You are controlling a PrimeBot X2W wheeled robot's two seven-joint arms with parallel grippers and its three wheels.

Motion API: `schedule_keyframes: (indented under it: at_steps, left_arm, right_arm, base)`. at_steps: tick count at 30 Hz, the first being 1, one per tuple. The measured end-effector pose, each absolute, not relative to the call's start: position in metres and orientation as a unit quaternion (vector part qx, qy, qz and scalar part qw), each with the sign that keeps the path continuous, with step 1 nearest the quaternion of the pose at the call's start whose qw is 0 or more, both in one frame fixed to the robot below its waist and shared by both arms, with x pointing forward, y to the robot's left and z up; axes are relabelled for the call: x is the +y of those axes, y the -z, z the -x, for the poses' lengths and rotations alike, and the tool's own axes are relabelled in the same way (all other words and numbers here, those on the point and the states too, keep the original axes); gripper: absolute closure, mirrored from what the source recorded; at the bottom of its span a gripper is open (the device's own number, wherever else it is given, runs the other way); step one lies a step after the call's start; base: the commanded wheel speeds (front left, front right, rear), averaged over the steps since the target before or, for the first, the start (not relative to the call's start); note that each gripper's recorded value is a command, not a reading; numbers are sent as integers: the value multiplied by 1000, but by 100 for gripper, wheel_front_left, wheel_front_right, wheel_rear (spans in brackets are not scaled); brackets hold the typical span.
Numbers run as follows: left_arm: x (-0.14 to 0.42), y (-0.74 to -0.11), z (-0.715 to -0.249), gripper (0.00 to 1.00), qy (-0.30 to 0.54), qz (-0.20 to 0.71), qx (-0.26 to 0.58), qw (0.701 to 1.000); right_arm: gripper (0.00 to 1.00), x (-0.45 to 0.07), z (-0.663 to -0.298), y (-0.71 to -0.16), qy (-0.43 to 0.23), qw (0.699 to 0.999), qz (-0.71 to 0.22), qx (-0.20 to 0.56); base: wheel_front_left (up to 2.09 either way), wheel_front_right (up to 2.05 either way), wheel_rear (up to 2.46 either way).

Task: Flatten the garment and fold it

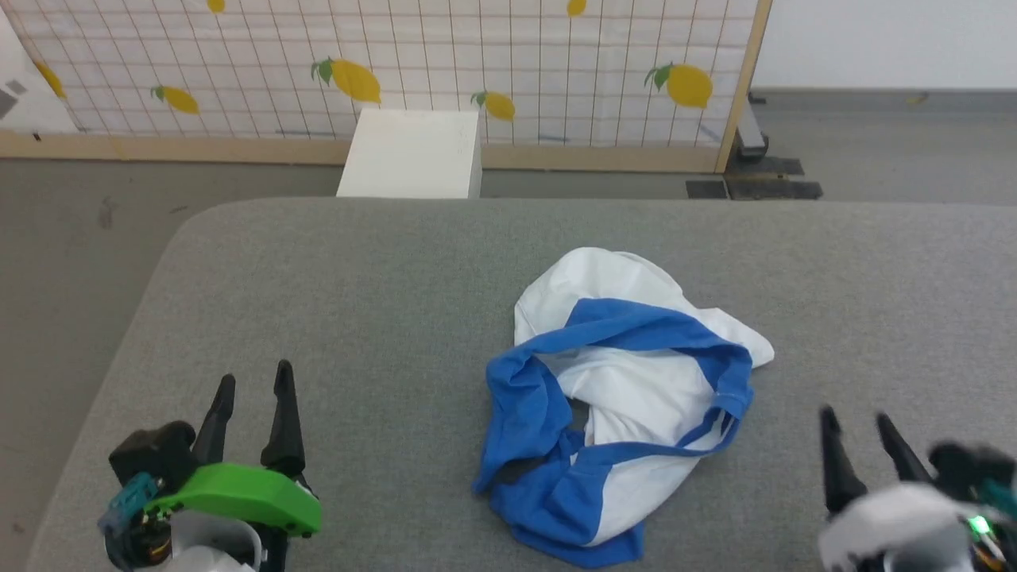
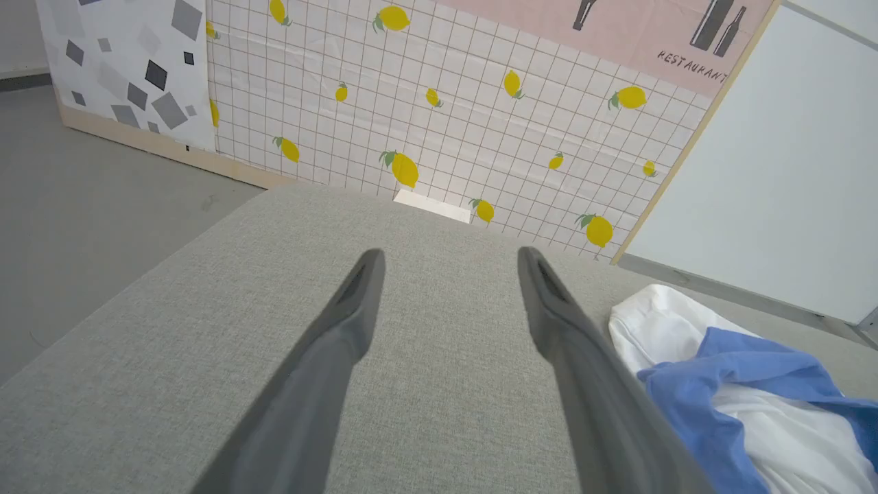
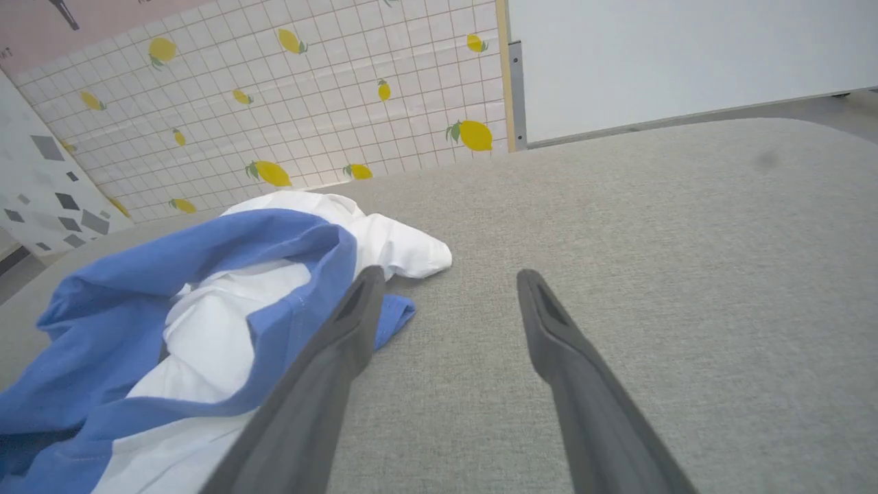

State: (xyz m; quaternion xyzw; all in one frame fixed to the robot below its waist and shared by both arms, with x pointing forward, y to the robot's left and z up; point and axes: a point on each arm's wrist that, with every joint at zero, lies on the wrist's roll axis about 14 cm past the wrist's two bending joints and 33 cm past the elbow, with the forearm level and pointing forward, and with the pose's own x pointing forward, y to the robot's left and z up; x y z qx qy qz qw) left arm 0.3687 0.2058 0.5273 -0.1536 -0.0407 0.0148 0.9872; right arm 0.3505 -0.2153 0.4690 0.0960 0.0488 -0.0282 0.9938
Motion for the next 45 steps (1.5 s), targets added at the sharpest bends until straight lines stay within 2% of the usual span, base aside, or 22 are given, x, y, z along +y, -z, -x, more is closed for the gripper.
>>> schedule_keyframes:
  at_steps: [4,9,15,20,21,22,23,28,31,34,37,39,44,45]
  left_arm:
    - [211,-524,-368,0,-30,156,-44,986]
    - [212,-522,-371,0,-36,154,-49,986]
    - [223,-515,-371,0,-50,148,-45,987]
    - [232,-506,-369,0,-64,148,-37,986]
    - [234,-504,-369,0,-67,148,-35,986]
    - [236,-503,-368,0,-71,149,-33,986]
    - [237,-501,-368,0,-73,148,-32,986]
    - [238,-498,-369,0,-73,139,-28,987]
    - [232,-500,-370,0,-64,140,-31,988]
    - [223,-504,-372,0,-48,143,-37,988]
    - [213,-506,-373,0,-32,145,-38,988]
    - [206,-506,-374,0,-22,147,-38,988]
    - [197,-503,-376,0,-9,149,-31,988]
    - [195,-502,-377,0,-6,149,-29,988]
  right_arm:
    - [0,-184,-394,-481,-25,992,-72,100]
    - [0,-153,-430,-471,-70,970,29,231]
    - [0,-143,-441,-443,-89,924,115,355]
    - [0,-141,-444,-425,-98,904,138,392]
    - [57,-139,-445,-422,-100,903,137,394]
    - [57,-136,-447,-421,-104,904,135,392]
    - [100,-133,-450,-422,-107,907,131,386]
    - [100,-133,-466,-445,-103,938,70,323]
    - [100,-162,-475,-478,-56,964,10,260]
    - [100,-218,-463,-496,25,974,-27,224]
    - [100,-268,-423,-473,99,961,-42,255]
    - [100,-293,-387,-446,138,942,-48,301]
    - [100,-301,-330,-392,157,903,-90,389]
    - [81,-297,-328,-388,153,903,-101,389]
  base:
    - [0,0,0]
    - [0,0,0]
    - [0,0,0]
    - [0,0,0]
    - [0,0,0]
    - [0,0,0]
    - [0,0,0]
    - [0,0,0]
    - [0,0,0]
    - [0,0,0]
    - [0,0,0]
    - [0,0,0]
    - [0,0,0]
    - [0,0,0]
